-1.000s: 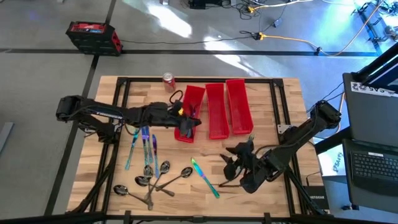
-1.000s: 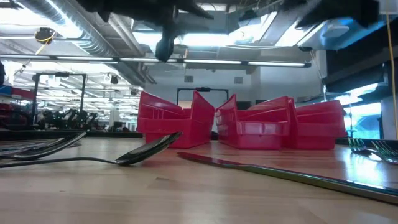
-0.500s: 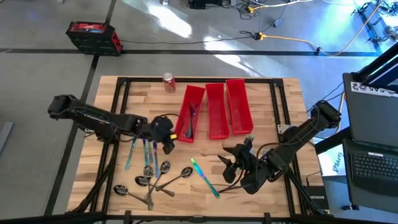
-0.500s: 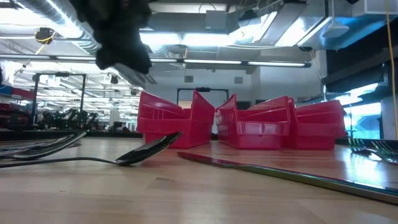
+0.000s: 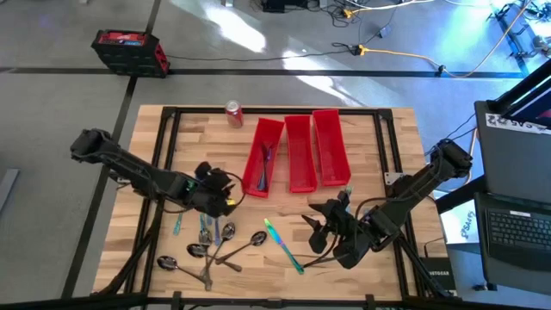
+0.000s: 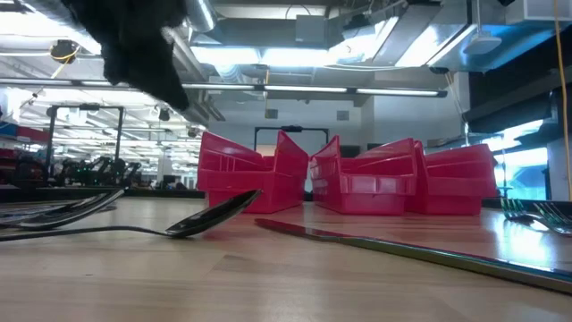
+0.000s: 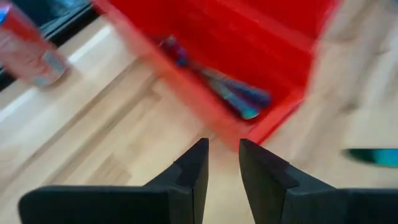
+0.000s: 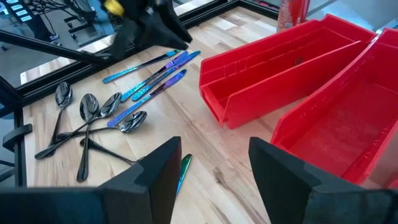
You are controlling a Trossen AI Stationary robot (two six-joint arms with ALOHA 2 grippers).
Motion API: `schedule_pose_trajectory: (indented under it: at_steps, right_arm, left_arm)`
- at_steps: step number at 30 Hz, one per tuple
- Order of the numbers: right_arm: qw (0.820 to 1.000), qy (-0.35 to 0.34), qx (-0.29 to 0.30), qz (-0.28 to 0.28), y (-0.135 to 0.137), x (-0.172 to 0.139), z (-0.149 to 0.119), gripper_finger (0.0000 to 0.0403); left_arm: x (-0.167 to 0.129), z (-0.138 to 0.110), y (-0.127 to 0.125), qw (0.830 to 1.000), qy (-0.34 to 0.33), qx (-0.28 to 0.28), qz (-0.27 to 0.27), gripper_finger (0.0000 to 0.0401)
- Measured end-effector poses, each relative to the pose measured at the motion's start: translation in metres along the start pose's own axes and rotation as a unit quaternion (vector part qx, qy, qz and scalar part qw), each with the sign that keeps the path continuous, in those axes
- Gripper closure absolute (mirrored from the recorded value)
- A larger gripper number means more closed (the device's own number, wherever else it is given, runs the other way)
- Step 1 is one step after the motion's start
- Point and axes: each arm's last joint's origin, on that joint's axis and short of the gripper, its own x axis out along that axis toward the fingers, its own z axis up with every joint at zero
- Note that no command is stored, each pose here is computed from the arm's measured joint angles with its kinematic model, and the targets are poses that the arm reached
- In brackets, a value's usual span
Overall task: Sort silverware
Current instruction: Adjust the center red bin
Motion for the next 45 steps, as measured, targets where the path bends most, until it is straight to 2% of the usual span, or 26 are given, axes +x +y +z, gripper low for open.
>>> schedule_pose_trajectory:
  at_steps: [6, 13, 17, 28, 40, 45]
  right_arm:
    - [1.000, -0.002, -0.003, -0.003, -0.001, 0.000, 0.000, 0.0228]
    - [1.000, -0.002, -0.003, -0.003, -0.001, 0.000, 0.000, 0.0228]
    - [1.000, -0.001, -0.004, -0.004, -0.001, 0.000, 0.000, 0.0228]
    - [1.000, -0.008, -0.012, -0.014, -0.003, 0.000, 0.000, 0.0228]
    - [0.999, 0.004, -0.031, -0.014, -0.004, 0.000, -0.002, 0.0228]
    - [0.992, 0.063, -0.099, 0.037, 0.002, 0.001, -0.006, 0.0228]
  left_arm:
    - [0.028, -0.020, -0.019, 0.999, 0.029, 0.023, 0.030, 0.0333]
    - [0.045, -0.032, -0.026, 0.997, 0.027, 0.002, 0.069, 0.0345]
    - [0.051, -0.036, -0.032, 0.998, 0.023, -0.008, 0.063, 0.0345]
    - [0.055, -0.024, -0.047, 0.998, -0.021, -0.057, 0.007, 0.0345]
    - [0.063, -0.018, -0.043, 0.997, -0.027, -0.074, 0.018, 0.0346]
    - [0.062, -0.019, -0.043, 0.997, -0.023, -0.072, 0.014, 0.0346]
